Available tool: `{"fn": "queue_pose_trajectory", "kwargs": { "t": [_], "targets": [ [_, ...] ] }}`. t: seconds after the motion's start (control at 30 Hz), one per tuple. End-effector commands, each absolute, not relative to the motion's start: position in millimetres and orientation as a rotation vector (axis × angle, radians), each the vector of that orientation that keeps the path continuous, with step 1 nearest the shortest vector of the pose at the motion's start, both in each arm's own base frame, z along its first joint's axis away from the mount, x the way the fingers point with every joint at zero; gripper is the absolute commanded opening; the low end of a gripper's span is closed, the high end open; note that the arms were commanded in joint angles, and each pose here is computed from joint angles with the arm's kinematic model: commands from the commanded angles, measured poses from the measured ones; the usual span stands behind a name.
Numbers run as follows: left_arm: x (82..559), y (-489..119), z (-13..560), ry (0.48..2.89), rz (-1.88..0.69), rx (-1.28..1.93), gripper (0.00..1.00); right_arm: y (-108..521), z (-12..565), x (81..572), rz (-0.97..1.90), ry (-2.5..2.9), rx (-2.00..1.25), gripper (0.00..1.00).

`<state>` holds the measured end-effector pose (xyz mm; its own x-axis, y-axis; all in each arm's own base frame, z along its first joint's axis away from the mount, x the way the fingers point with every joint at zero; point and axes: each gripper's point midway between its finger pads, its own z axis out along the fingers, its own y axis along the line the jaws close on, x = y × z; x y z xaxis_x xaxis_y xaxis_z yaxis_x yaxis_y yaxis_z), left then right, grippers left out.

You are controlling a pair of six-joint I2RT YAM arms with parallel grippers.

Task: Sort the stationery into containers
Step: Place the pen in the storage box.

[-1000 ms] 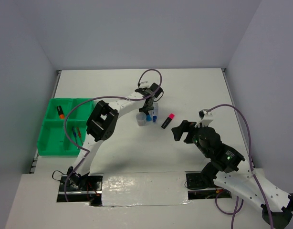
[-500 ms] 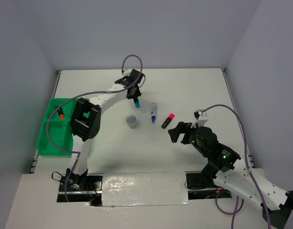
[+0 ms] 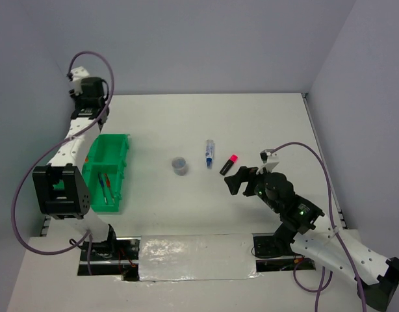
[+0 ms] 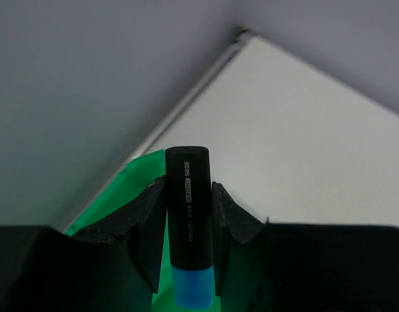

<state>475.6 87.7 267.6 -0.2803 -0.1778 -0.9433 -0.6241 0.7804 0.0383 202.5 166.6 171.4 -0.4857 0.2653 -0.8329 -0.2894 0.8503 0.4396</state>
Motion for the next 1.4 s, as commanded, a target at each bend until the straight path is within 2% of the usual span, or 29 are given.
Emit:
{"fn": "queue_pose_trajectory", "kwargs": {
  "t": [0.0, 0.13, 0.33, 0.37, 0.43, 0.63, 0.73, 0.77, 0.93, 1.03, 1.07, 1.13, 1.2, 1.37],
  "targets": [
    [444.6, 159.7, 265.4, 1.756, 0.636, -0.679, 0.00, 170.5, 183.5, 208.1, 0.691, 1.904, -0.025, 1.00],
    [435.6, 190.9, 238.4, 1.781, 0.556, -0.717, 0.00, 177.3, 174.8, 204.4, 0.715, 1.932, -0.066, 1.00],
    [429.6, 206.5, 203.4, 1.824, 0.607, -0.725, 0.01, 177.8, 170.5, 203.9, 0.708, 1.928, -0.096, 1.00],
    [428.2, 208.8, 198.6, 1.823, 0.600, -0.735, 0.02, 178.0, 170.5, 204.1, 0.708, 1.930, -0.098, 1.00],
    [424.1, 217.7, 188.4, 1.820, 0.594, -0.769, 0.10, 179.2, 171.3, 203.8, 0.710, 1.930, -0.111, 1.00],
    [420.7, 224.9, 173.4, 1.849, 0.631, -0.792, 0.13, 182.1, 170.4, 203.3, 0.720, 1.937, -0.120, 1.00],
    [419.9, 223.8, 173.6, 1.831, 0.600, -0.792, 0.22, 183.2, 171.0, 204.2, 0.723, 1.936, -0.117, 1.00],
    [420.1, 222.9, 172.0, 1.834, 0.594, -0.788, 0.29, 183.5, 170.2, 204.6, 0.722, 1.939, -0.118, 1.00],
    [417.5, 217.3, 159.5, 1.854, 0.562, -0.795, 0.43, 185.4, 168.7, 206.0, 0.719, 1.952, -0.116, 1.00],
    [415.9, 212.5, 152.2, 1.869, 0.539, -0.793, 0.60, 187.2, 167.4, 206.7, 0.722, 1.961, -0.110, 1.00],
    [415.5, 211.5, 151.4, 1.865, 0.529, -0.801, 0.70, 187.9, 165.8, 207.4, 0.723, 1.968, -0.105, 1.00],
    [413.4, 209.9, 153.1, 1.853, 0.523, -0.818, 0.82, 188.9, 163.6, 207.9, 0.721, 1.984, -0.095, 1.00],
    [412.4, 208.7, 155.7, 1.843, 0.523, -0.830, 0.89, 189.3, 160.2, 209.3, 0.708, 2.006, -0.093, 1.00],
    [414.3, 196.5, 180.4, 1.791, 0.553, -0.890, 0.99, 185.1, 157.0, 211.9, 0.680, 2.032, -0.042, 1.00]
  ]
}}
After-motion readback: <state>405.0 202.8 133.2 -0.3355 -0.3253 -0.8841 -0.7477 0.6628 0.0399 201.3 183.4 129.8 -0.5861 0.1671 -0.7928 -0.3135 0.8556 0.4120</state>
